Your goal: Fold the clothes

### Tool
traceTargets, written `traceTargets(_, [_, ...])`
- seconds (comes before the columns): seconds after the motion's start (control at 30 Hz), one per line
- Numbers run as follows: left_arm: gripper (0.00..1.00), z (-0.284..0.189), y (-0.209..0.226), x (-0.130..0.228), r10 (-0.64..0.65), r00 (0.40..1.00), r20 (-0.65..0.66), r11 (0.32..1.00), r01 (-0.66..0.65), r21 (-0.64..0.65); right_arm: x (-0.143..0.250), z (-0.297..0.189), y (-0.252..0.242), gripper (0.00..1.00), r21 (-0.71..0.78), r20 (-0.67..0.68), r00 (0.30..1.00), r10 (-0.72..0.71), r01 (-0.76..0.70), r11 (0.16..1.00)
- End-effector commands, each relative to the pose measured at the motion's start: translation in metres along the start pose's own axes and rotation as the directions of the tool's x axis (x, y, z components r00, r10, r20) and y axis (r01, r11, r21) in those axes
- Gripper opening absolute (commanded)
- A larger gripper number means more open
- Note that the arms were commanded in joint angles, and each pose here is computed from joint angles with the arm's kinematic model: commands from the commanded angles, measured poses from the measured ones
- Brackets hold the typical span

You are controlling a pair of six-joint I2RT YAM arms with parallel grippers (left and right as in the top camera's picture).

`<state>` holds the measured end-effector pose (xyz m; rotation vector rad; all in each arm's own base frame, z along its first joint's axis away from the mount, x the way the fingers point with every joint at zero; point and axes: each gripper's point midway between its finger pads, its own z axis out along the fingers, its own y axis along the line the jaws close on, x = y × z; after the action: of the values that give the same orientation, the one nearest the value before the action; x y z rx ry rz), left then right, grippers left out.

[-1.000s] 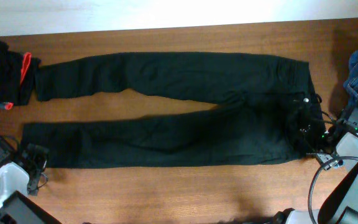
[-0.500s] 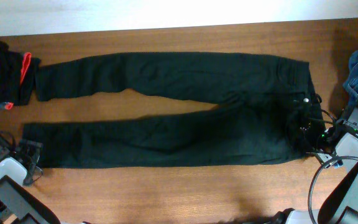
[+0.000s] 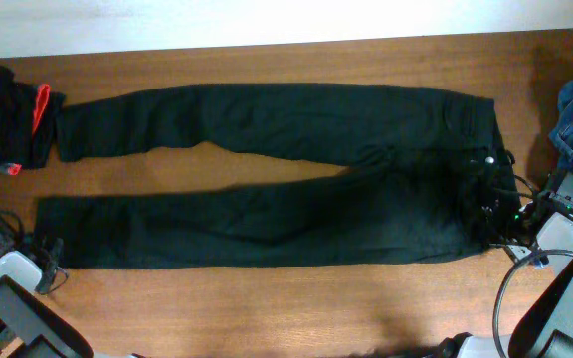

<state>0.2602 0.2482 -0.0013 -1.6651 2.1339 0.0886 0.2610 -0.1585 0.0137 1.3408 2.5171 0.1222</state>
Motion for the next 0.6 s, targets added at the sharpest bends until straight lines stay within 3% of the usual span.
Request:
traceTargets(0.0, [0.03,0.015,0.010,0.033,-0.001,0.994,-0.111,1.000,-0.001,-0.013,0.004,0.001,0.001,0.58,-0.004,-0.009,1.000,-0.017,0.017,1.000])
traceTargets(0.17, [0.01,0.015,0.010,0.033,-0.001,0.994,-0.111,1.000,-0.001,-0.012,0.003,0.001,0.001,0.04,-0.003,-0.008,1.000,-0.017,0.017,1.000])
traceTargets(0.37, [0.01,0.008,-0.012,0.029,0.003,0.991,-0.132,0.996,0.009,0.089,-0.001,-0.006,0.004,0.04,-0.012,0.010,1.000,-0.019,0.019,1.000])
traceTargets(0.57, [0.01,-0.021,-0.040,0.003,0.010,0.995,-0.096,0.984,0.007,0.179,-0.015,-0.037,0.023,0.04,-0.075,0.038,0.999,-0.025,0.027,0.997])
